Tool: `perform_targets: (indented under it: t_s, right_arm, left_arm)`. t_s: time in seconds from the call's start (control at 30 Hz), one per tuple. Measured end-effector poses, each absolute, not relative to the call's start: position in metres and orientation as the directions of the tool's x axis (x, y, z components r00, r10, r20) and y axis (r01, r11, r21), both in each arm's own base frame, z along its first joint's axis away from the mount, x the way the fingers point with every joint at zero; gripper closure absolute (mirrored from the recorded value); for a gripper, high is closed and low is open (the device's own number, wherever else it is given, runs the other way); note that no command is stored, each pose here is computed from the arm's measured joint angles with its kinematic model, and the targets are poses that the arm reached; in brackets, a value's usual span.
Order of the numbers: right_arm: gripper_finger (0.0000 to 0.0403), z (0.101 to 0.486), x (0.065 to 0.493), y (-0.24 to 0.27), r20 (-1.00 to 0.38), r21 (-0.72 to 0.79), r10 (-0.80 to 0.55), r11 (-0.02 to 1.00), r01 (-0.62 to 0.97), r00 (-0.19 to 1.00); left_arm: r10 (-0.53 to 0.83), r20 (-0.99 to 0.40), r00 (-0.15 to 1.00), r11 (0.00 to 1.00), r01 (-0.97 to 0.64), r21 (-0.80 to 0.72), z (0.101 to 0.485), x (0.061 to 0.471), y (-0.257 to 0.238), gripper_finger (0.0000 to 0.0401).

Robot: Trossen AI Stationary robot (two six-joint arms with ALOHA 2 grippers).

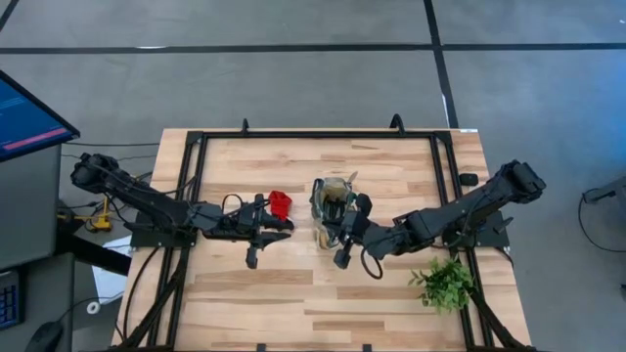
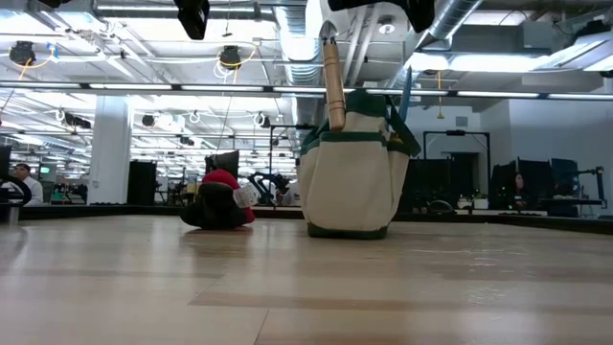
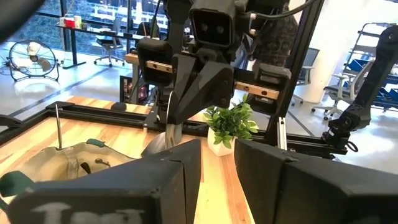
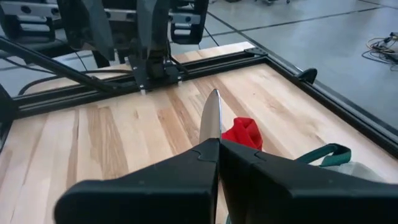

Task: Pick & Place Garden tools in Gardening bag
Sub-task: Put the trowel into the gardening bag

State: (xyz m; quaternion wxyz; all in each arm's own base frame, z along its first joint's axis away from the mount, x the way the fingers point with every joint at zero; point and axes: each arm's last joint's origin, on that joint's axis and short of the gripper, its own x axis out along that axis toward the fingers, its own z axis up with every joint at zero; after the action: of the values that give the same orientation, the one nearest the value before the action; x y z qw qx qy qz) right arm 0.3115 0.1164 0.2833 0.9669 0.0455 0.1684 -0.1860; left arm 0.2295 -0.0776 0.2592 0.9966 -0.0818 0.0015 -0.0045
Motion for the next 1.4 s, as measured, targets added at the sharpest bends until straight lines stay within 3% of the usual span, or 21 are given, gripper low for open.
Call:
perform_targets:
  t_s: [0.53,0.67,0.9,1.4]
  right_arm:
    - [0.0403,0.26,0.31,0.111,-0.3,0.069,-0.346,0.922,0.382,0.889]
    - [0.0403,0.239,0.317,0.114,-0.347,-0.008,-0.356,0.926,0.377,0.868]
    - [0.0403,0.214,0.333,0.121,-0.358,-0.017,-0.339,0.934,0.357,0.87]
    - [0.0403,0.212,0.332,0.115,-0.433,0.03,-0.27,0.949,0.313,0.86]
  left_arm:
    - [-0.051,-0.066,0.996,0.981,0.038,-0.191,0.252,0.23,-0.081,0.0313]
    - [-0.051,-0.067,0.996,0.981,0.037,-0.19,0.252,0.23,-0.081,0.0313]
    - [-0.046,-0.071,0.996,0.982,0.032,-0.188,0.251,0.23,-0.081,0.0313]
    - [-0.047,-0.073,0.996,0.982,0.033,-0.188,0.251,0.23,-0.081,0.0313]
